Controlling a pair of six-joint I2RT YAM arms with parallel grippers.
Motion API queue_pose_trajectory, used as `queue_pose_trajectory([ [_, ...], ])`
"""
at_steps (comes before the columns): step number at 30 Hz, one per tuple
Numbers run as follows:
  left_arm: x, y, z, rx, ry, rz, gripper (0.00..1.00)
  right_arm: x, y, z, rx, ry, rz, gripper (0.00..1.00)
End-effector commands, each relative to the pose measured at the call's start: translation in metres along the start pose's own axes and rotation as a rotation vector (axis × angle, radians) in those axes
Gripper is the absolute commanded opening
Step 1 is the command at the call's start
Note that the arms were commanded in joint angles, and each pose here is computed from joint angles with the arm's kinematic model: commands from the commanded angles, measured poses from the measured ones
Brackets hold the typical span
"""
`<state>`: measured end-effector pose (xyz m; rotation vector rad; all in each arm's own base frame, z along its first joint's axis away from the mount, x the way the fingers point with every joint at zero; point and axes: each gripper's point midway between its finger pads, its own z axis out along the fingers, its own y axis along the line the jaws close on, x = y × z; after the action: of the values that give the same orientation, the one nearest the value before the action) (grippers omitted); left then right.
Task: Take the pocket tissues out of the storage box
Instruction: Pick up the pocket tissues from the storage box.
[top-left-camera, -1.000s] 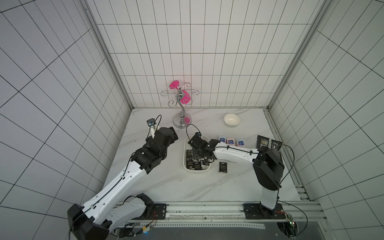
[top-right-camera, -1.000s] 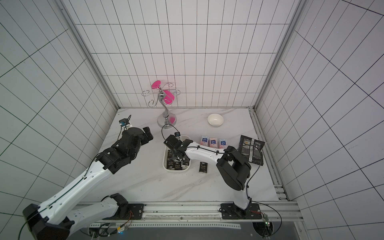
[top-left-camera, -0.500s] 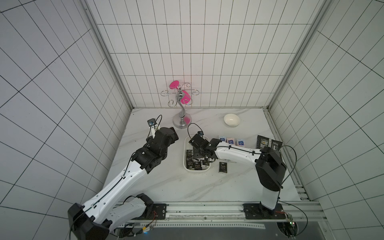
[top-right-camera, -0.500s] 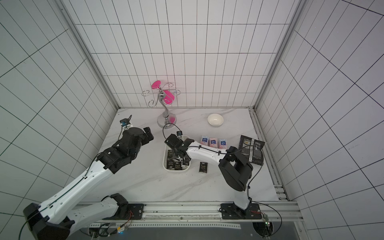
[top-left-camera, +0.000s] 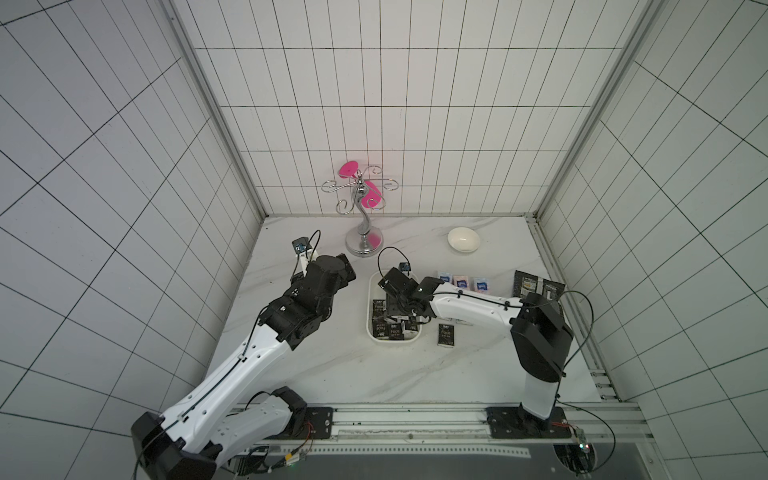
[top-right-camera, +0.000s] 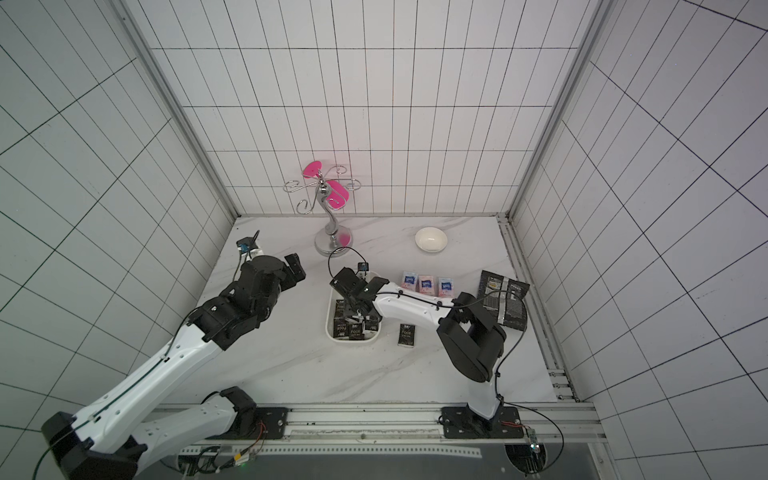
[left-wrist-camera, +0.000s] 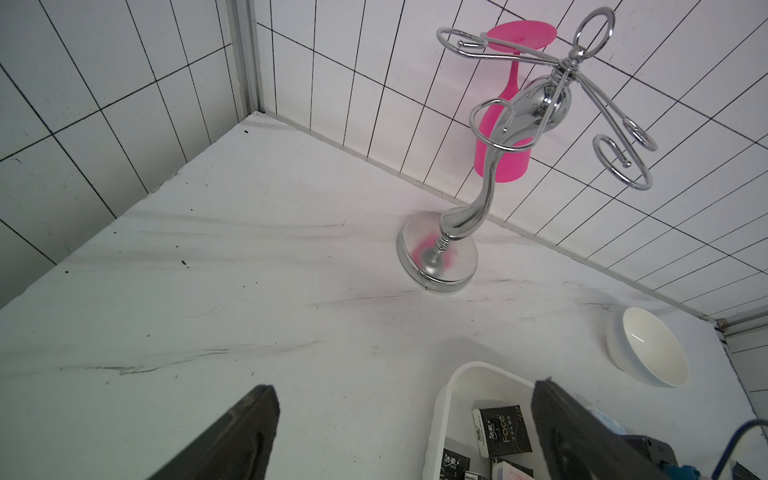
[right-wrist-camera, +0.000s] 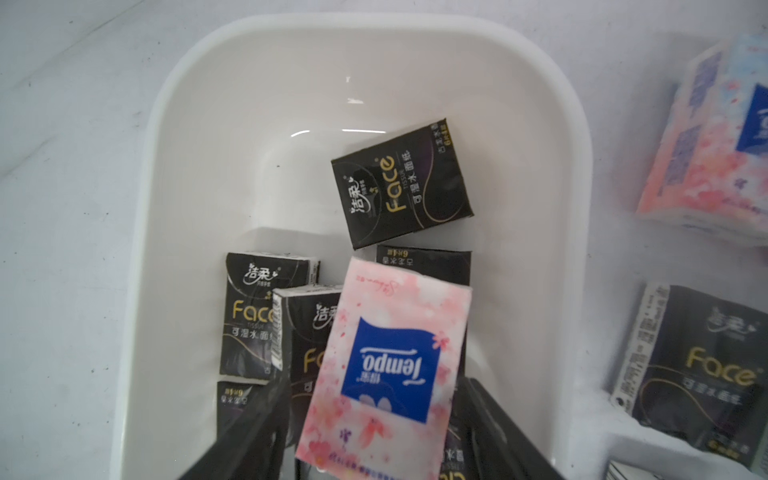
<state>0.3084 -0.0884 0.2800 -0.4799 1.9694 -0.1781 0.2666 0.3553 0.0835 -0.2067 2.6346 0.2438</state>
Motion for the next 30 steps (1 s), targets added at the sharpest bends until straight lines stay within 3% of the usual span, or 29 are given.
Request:
queue_pose_trajectory([
  [1, -0.002, 0.000, -0.005, 0.013, -0.007, 0.004, 0.98, 0.006, -0.018, 0.009, 0.054, 0.003, 0.036, 0.67],
  [18, -0.003, 0.000, -0.006, 0.014, -0.008, -0.002, 0.98, 0.008, -0.006, 0.027, 0.030, 0.041, 0.017, 0.66],
  [30, -0.005, -0.001, -0.007, 0.015, -0.011, -0.004, 0.98, -0.004, -0.003, 0.009, -0.013, -0.013, -0.001, 0.42],
])
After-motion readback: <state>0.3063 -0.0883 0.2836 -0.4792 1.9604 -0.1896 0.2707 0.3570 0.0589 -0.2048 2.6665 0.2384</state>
